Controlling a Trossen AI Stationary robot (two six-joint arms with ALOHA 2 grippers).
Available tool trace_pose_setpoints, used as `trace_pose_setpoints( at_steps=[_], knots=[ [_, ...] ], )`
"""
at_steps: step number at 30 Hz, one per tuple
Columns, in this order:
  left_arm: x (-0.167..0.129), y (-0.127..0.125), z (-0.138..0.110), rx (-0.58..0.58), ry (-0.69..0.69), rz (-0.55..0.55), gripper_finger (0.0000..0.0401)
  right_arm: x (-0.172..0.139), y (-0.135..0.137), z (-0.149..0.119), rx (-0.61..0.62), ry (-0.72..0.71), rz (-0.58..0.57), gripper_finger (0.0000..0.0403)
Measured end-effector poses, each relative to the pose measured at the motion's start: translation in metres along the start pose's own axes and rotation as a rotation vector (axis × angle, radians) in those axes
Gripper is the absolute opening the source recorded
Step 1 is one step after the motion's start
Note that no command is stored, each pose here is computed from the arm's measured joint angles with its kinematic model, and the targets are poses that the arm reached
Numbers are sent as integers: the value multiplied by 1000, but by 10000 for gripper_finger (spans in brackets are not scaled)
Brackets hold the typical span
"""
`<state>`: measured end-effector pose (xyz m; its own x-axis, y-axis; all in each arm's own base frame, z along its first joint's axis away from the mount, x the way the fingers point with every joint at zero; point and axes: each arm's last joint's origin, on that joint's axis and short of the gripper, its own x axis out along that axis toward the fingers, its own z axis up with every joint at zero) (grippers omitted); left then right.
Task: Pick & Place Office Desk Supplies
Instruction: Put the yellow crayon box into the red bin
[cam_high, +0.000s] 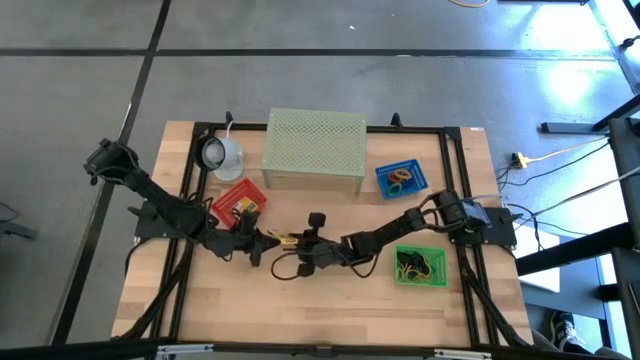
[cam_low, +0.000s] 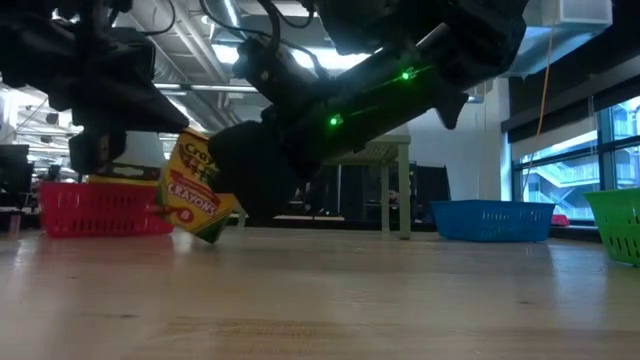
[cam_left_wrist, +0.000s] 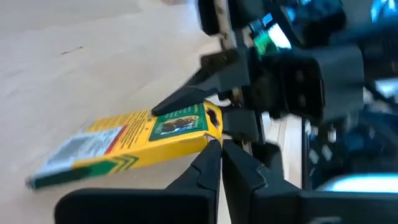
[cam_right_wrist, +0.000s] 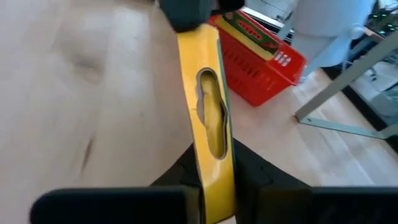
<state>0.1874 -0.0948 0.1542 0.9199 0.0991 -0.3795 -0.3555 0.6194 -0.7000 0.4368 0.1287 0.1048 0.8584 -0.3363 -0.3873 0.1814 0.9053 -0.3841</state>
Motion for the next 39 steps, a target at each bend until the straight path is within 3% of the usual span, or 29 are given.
trace_pose_setpoints(
  at_steps=[5, 12, 20, 25, 30, 35, 39],
  knots=[
    [-1, -2, -5, 164, 124, -70, 32, -7, 0, 6, -8, 13, 56, 42],
    [-2, -2, -8, 273, 209, -124, 87, -25, -14, 21, 89, 103, 155, 37],
    [-1, -4, -4, 538, 87, -106, 141, -46, -18, 29, 209, 234, 386, 42],
    [-2, -13, 1, 704, -12, -156, 157, -51, -15, 30, 214, 243, 392, 43],
    [-5, -19, -2, 834, -21, -241, 159, -50, -15, 30, 216, 240, 387, 44],
    [-4, -17, -6, 884, -65, -152, 162, -49, -14, 32, 233, 212, 392, 44],
    [1, -12, -10, 852, -45, -121, 167, -49, -14, 34, 239, 197, 393, 44]
  ],
)
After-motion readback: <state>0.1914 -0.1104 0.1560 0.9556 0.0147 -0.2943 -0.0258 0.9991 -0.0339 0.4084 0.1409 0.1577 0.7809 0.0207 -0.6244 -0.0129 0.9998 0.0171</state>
